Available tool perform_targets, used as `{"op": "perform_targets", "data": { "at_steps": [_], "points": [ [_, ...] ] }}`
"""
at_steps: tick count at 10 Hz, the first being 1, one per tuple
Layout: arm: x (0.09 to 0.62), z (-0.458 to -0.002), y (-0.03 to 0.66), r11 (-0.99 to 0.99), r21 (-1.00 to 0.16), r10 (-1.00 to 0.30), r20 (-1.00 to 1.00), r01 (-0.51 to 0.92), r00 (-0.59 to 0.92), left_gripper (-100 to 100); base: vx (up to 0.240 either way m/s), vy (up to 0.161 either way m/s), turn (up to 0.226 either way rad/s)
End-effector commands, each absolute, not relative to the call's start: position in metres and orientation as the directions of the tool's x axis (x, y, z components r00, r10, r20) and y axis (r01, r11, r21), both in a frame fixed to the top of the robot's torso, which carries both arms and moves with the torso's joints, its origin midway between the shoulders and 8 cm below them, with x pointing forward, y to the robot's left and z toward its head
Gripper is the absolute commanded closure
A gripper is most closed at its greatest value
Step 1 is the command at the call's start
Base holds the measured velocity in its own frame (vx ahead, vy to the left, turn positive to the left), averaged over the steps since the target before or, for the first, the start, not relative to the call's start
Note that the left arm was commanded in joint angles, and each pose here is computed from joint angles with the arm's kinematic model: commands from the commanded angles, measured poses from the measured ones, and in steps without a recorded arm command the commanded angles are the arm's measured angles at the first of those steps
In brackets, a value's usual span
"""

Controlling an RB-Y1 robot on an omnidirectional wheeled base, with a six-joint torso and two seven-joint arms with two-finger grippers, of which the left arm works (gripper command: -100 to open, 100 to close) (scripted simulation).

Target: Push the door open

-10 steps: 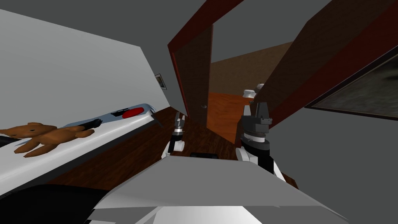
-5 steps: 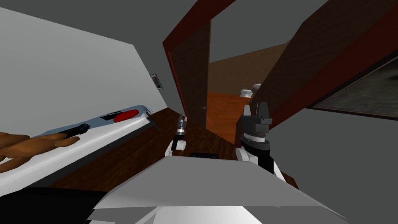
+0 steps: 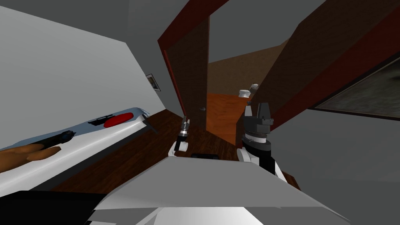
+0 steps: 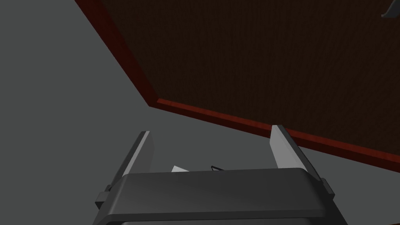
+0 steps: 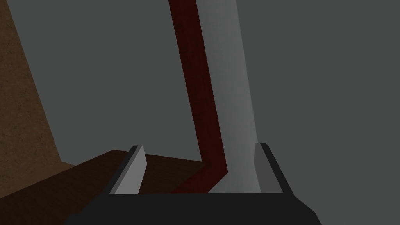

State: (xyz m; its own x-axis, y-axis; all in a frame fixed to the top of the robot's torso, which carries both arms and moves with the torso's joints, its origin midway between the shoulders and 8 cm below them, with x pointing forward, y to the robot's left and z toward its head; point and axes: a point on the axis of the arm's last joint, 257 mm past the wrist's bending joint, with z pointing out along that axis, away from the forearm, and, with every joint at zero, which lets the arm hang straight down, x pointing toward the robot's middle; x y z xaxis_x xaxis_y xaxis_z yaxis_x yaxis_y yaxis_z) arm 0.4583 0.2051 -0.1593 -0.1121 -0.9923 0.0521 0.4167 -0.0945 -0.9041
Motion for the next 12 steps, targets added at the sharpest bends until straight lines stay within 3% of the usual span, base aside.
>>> {"op": "perform_targets", "data": {
  "at_steps": [1,12],
  "points": [
    [0.465,-0.171,0.202,-0.094,-0.913,-0.992,0.050,0.398,-0.119,-100,0.081,0.042,-0.086],
    [0.486,-0.246,0.184,-0.079,-0.957,-0.987,0.035,0.278,-0.159,-100,0.085,0.035,-0.077]
  ]
}}
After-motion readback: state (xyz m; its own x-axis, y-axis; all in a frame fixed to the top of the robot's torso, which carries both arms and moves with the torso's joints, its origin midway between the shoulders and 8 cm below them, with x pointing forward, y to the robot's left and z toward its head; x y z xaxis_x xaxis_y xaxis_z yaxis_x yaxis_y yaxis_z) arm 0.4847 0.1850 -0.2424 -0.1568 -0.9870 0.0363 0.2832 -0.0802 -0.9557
